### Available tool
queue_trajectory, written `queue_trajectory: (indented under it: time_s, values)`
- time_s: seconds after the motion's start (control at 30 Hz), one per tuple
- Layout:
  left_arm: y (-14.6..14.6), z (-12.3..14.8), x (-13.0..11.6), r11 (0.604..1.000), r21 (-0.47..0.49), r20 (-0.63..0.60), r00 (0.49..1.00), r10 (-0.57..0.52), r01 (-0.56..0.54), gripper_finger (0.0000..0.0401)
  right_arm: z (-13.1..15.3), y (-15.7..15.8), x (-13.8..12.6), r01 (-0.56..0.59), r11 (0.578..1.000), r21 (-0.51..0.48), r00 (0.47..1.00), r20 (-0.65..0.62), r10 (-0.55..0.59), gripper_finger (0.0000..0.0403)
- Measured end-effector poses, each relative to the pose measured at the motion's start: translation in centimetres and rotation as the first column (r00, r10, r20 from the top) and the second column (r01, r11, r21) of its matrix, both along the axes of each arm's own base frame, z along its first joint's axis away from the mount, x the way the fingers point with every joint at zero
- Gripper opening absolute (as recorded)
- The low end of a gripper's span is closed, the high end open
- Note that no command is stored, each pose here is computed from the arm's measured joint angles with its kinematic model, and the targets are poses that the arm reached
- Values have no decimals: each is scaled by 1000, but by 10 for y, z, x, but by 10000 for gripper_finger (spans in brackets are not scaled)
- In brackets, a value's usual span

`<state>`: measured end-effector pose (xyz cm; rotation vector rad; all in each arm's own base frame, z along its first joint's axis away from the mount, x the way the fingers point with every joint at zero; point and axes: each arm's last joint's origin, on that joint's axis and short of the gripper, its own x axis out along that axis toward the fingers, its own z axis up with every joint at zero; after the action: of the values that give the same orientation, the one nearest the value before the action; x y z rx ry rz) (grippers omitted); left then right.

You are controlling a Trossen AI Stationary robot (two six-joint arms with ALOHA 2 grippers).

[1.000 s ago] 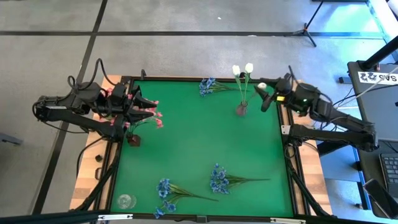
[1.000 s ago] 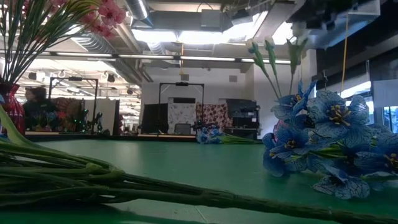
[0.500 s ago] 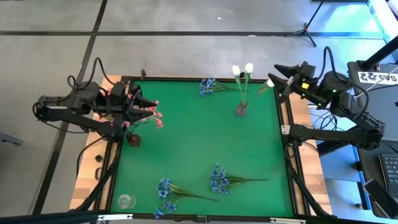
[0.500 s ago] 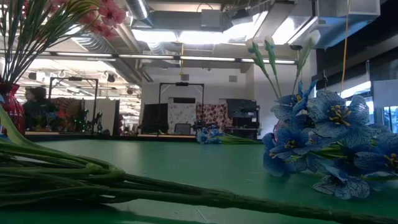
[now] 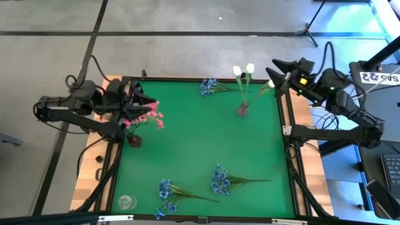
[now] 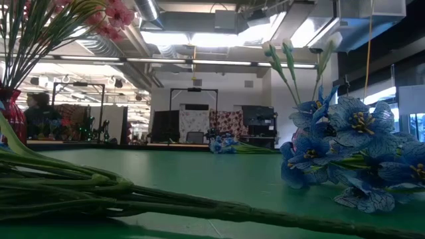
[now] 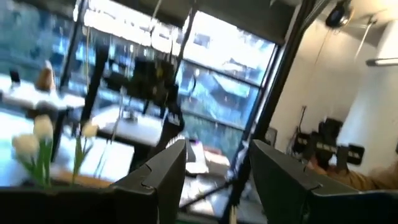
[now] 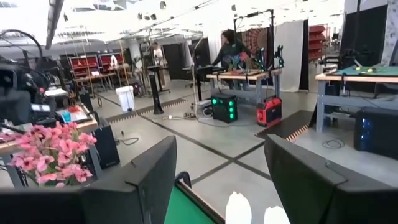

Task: Sort flowers into vase by color
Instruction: Move the bottom right blue flower to the bottom middle of the table

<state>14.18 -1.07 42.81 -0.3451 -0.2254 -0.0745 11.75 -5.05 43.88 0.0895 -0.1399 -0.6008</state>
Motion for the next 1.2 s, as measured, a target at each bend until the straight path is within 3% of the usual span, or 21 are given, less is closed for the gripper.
queue_trajectory:
  time_s: [0.3,0.53,0.9,1.2]
  values:
    - [1,16,-3,996,73,178,983,46,-60,174,1,-3,8,12,1000,-21,1000,1,-12,241]
    - [1,15,-3,991,105,174,983,58,-77,174,1,-3,7,13,1000,-27,1000,-2,-13,241]
    - [6,10,12,956,88,120,956,269,-280,158,1,-2,6,20,997,-69,999,-27,-22,241]
    - [6,14,4,951,114,163,950,266,-286,121,1,-2,5,21,997,-70,999,-27,-23,241]
